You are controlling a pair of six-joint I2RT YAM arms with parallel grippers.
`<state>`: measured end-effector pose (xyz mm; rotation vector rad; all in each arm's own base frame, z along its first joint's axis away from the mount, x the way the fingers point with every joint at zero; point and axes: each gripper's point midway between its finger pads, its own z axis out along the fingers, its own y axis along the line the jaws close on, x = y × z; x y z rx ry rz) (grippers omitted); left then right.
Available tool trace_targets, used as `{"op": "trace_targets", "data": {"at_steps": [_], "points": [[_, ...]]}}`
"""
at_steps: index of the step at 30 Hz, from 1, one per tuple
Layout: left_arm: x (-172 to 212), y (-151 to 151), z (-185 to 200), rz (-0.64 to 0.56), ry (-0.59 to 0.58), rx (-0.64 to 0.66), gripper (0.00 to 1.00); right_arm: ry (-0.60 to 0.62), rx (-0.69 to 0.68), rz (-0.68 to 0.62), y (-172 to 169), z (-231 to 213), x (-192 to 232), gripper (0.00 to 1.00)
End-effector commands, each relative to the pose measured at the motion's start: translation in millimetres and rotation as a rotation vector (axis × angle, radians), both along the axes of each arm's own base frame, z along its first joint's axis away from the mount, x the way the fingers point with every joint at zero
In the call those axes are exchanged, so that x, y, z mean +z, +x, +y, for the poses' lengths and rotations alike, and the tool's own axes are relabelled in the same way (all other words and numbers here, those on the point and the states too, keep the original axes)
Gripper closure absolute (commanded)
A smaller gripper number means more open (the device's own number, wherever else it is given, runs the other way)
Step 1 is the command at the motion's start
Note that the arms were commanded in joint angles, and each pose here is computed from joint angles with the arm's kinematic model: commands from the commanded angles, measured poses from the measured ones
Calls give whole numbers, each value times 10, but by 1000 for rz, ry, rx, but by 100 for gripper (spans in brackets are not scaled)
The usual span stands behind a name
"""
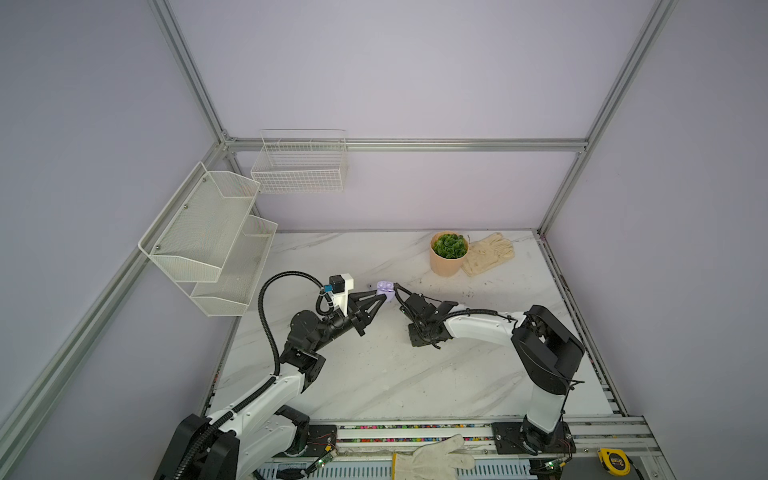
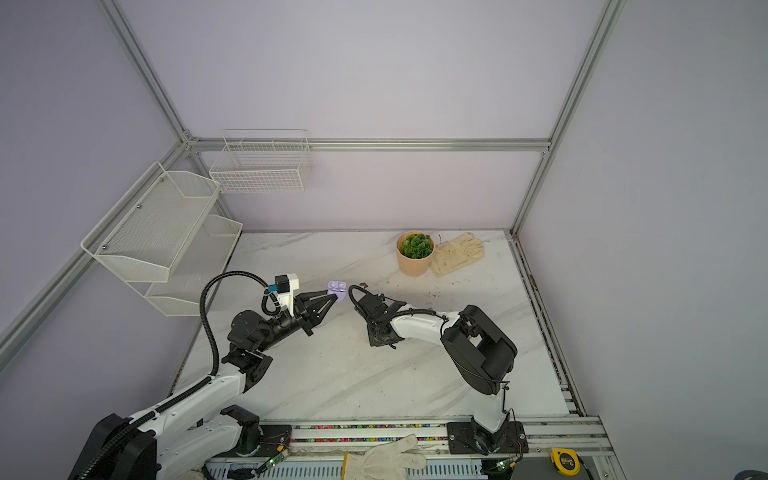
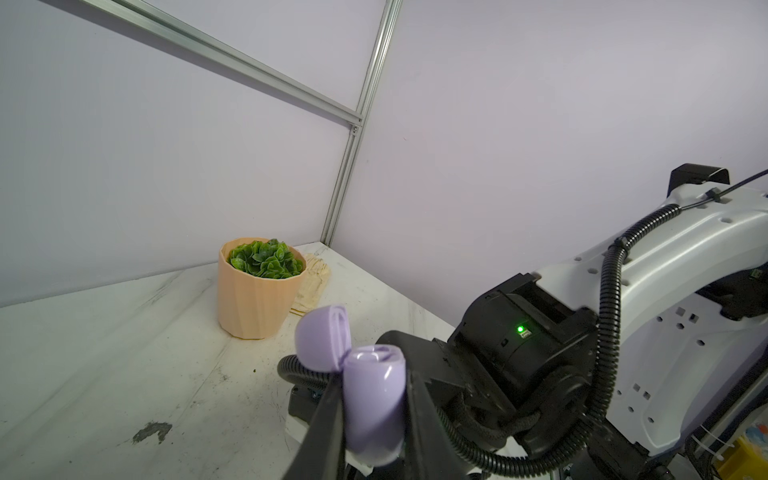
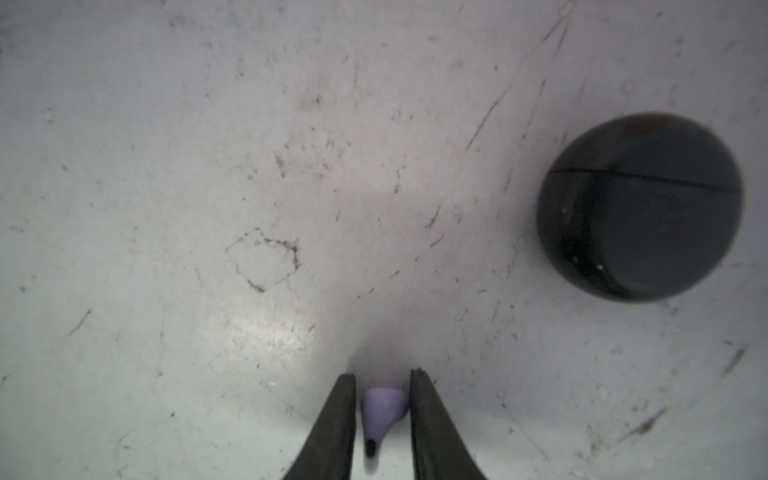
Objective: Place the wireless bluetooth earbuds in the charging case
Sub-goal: 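Lift the lilac earbud with the right gripper and hold it above the table, then carry the earbud with the right gripper toward the open case in the left gripper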
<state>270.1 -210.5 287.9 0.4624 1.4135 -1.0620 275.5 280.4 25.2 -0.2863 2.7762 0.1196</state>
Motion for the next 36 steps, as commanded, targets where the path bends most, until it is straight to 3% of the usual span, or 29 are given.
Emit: {"op": "trace_targets", "data": {"at_steps": [1,36], "points": [[-3,-24,9,-20,-12,-5,100,-22,-15,11,-97,-84,20,74],[23,22,-6,-15,-14,-3,100,19,-41,-93,62,-96,274,78]]}}
